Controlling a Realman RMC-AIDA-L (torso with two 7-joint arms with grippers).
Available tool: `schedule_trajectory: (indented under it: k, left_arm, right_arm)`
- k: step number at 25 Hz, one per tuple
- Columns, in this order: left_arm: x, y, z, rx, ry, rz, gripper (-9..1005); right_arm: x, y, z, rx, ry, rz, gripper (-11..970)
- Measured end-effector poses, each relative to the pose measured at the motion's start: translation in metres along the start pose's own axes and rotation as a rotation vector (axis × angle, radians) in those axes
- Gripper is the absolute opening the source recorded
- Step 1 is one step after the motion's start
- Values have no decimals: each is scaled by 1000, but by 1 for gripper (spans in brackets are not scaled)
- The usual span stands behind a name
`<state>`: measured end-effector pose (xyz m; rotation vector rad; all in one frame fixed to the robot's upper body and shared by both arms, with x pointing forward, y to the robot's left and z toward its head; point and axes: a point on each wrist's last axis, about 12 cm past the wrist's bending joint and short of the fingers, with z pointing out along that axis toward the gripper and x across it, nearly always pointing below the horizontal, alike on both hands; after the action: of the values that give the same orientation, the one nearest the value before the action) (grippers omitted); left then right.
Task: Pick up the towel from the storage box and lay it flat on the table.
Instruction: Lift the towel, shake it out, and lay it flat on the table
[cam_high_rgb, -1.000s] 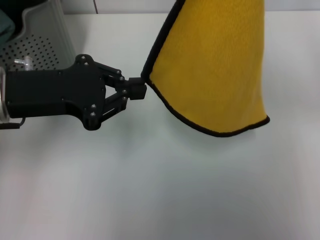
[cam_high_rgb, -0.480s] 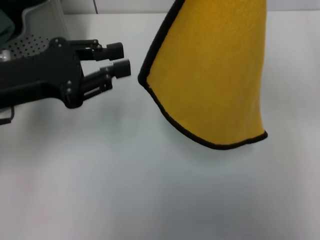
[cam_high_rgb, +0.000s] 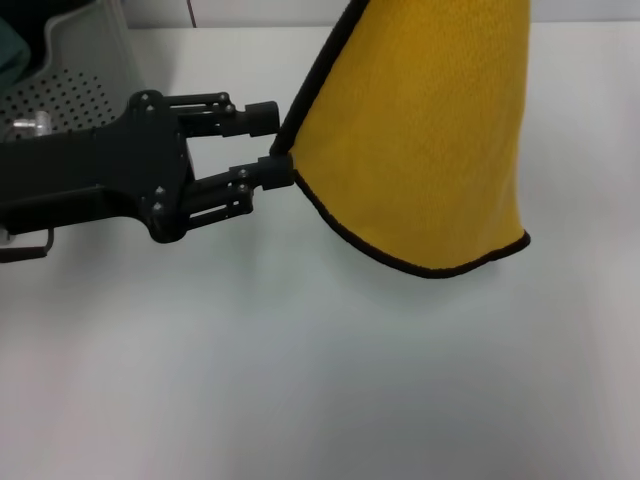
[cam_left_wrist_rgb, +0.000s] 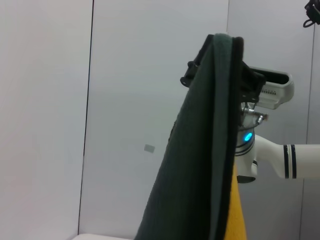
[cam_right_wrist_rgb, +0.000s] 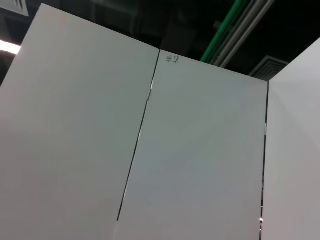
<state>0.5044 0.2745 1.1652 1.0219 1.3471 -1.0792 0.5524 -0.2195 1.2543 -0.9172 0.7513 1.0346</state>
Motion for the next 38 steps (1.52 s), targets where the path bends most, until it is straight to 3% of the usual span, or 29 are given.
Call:
schedule_trajectory:
  k: [10, 19, 24, 38]
  left_arm:
    - [5, 9, 17, 42, -23, 0, 452]
    - [7, 8, 20, 62, -5, -4, 447]
    - [9, 6, 24, 86, 11, -8, 364]
    - [14, 6, 27, 99, 8, -5, 354]
  right_arm:
    - [1, 1, 1, 0, -8, 7, 2]
    - [-1, 2, 1, -13, -21, 5, 2]
    - [-1, 1, 2, -11, -27, 5, 3]
    - [-1, 0, 1, 1, -41, 7, 3]
